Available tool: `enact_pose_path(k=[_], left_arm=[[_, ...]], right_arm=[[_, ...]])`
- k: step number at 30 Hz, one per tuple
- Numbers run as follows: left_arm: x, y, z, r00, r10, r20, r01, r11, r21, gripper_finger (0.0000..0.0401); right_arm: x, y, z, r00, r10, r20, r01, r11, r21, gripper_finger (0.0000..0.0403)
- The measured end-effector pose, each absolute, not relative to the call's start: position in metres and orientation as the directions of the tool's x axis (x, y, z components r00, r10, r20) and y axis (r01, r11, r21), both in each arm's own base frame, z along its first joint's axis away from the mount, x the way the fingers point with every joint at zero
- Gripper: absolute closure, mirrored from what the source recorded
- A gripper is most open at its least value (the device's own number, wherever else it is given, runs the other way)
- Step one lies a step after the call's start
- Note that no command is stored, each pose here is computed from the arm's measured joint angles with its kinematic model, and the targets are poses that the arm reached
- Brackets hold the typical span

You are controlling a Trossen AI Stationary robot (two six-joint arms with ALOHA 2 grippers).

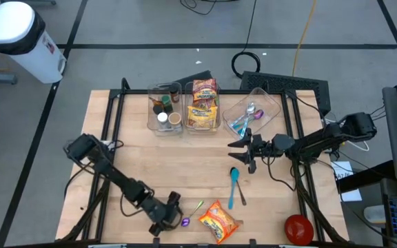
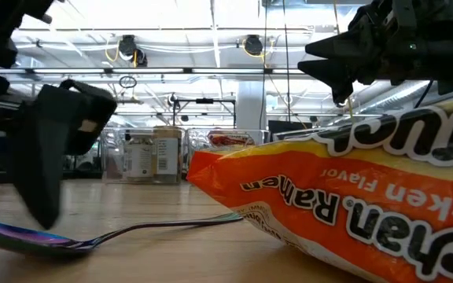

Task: Pick & Place Food Item
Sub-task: Put the blue spoon into the right transparent bin

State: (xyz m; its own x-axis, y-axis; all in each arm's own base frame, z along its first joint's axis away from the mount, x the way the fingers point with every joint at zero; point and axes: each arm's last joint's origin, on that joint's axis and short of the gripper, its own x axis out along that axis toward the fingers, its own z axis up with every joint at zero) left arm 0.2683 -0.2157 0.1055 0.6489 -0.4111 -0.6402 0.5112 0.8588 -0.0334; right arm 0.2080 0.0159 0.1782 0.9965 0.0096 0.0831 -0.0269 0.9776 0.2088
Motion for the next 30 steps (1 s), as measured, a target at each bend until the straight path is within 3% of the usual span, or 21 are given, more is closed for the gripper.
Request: enact_pose_path(k=[5, 12, 16, 26, 30], left_arm=[[0.275, -0.225, 0.097, 0.724, -0.321, -0.61, 0.47, 0.877, 0.097, 0.0119], [0.281, -0.228, 0.091, 0.737, -0.29, -0.611, 0.485, 0.856, 0.178, 0.0133], [0.281, -0.228, 0.091, 0.736, -0.289, -0.612, 0.493, 0.849, 0.191, 0.0189], [0.28, -0.222, 0.099, 0.743, -0.236, -0.627, 0.436, 0.88, 0.186, 0.0373], [0.275, -0.212, 0.123, 0.729, -0.197, -0.656, 0.414, 0.889, 0.193, 0.0386]], right_arm=[[0.208, 0.016, 0.178, 0.997, 0.01, 0.083, -0.027, 0.978, 0.209, 0.0225], [0.208, 0.016, 0.178, 0.997, 0.01, 0.082, -0.028, 0.974, 0.226, 0.0225], [0.208, 0.016, 0.178, 0.997, 0.01, 0.081, -0.028, 0.974, 0.226, 0.0225], [0.208, 0.016, 0.177, 0.997, 0.01, 0.075, -0.027, 0.974, 0.226, 0.0225], [0.208, 0.016, 0.177, 0.997, 0.01, 0.075, -0.027, 0.974, 0.226, 0.0225]])
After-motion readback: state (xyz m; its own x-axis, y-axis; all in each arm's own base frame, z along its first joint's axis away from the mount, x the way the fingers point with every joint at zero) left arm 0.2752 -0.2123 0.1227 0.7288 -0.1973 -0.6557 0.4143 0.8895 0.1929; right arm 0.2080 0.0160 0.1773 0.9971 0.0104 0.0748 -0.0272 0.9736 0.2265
